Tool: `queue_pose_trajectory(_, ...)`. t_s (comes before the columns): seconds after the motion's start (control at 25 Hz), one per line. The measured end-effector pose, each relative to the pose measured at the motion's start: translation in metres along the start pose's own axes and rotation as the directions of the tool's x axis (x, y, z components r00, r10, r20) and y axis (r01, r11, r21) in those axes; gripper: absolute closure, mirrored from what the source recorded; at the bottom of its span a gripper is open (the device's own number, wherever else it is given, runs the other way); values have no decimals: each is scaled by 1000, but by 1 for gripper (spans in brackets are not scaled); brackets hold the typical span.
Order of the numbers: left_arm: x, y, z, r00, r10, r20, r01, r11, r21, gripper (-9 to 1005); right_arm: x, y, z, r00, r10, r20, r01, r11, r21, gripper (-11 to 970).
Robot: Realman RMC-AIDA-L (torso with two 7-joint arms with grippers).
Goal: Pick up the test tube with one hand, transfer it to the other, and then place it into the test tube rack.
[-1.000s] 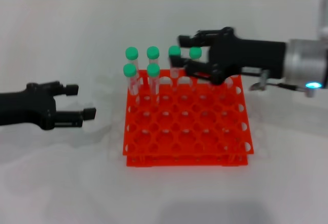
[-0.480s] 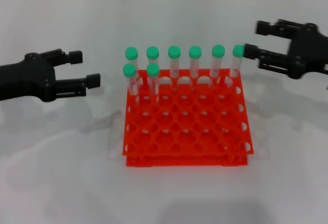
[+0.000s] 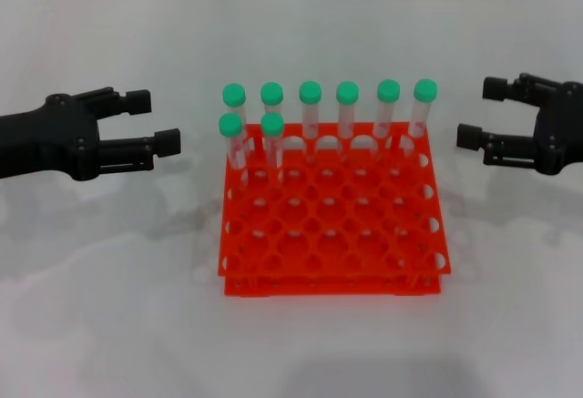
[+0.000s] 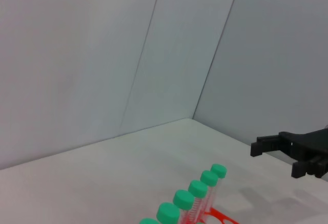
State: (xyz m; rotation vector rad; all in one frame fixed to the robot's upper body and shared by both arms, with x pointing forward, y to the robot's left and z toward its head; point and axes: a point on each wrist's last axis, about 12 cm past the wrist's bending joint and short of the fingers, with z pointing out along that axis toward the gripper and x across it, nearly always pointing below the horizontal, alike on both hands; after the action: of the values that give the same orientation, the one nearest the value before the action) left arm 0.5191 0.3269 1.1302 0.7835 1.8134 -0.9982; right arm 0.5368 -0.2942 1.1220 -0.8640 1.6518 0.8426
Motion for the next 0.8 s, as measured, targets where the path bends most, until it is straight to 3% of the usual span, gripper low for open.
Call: queue_pose_trajectory(0.8, 1, -1, -10, 1000, -8, -16, 8, 1000, 11, 112, 3, 4, 4, 999, -14, -36, 13, 1000, -26, 116)
